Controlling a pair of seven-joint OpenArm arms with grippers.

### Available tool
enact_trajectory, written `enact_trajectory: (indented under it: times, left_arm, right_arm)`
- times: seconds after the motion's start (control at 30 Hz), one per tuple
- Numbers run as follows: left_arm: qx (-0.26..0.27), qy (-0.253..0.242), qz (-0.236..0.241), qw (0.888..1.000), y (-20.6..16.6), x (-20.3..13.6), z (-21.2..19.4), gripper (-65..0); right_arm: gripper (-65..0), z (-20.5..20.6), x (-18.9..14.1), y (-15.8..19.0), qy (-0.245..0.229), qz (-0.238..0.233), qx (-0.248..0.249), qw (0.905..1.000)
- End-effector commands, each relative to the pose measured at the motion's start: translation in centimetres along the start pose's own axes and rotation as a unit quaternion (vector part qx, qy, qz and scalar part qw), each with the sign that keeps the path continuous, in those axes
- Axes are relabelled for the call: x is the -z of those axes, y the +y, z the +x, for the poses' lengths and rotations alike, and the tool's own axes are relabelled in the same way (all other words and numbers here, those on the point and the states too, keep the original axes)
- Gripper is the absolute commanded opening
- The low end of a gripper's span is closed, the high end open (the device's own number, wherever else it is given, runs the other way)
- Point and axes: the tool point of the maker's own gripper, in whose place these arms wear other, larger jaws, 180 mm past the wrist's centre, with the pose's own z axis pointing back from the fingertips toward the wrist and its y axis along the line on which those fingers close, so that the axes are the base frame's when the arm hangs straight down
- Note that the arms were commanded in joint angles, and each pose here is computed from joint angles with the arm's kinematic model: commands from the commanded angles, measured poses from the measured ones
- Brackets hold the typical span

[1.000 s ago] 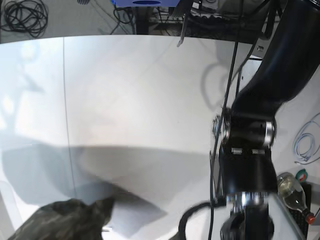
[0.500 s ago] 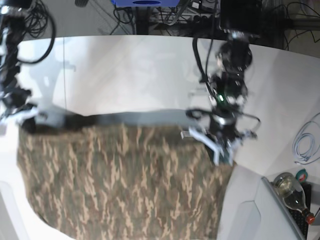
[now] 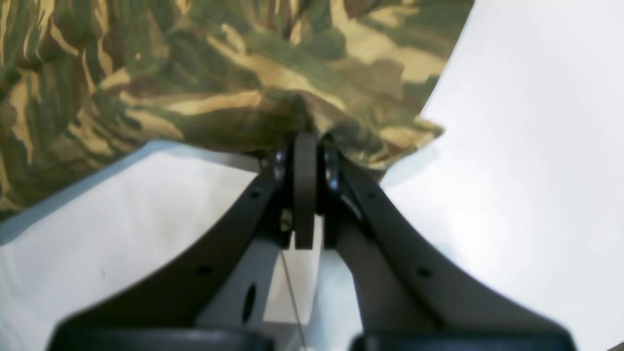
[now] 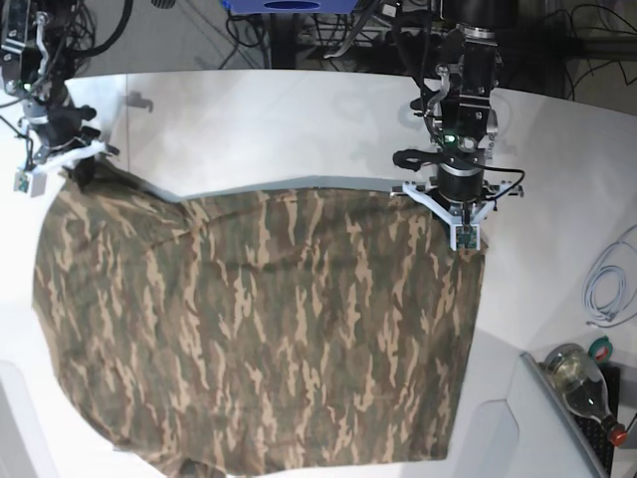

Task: Layout the t-shirt on the table in an organized manner, then fold the t-shirt properly
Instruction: 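Lift and lower the shirt with both grippers to flatten it, then release the shirt edge and raise both grippers away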

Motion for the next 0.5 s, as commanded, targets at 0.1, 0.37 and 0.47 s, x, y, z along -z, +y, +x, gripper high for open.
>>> enact_trajectory:
  times: [0.1,0.37,0.47]
  left_arm:
    - [0.002,-0.004,0.001,1.000,0.0,-0.4,-0.2,-65.0]
    - [0.002,-0.002,0.000,1.000,0.0,-0.6,-0.4,-59.6]
    - [0.010,-0.003,0.003,1.000,0.6,-1.1,-0.7,-42.8]
  right_arm:
    - [-63.3,-0.2,-0.6,0.1,-0.010,0.002,0.007,0.9999]
    - [-36.6,-0.7,-2.5,2.3,-0.012,0.019,0.012,0.9997]
    - [-36.6,1.0,-3.4,3.1,-0.036,0.028,0.003,0.9989]
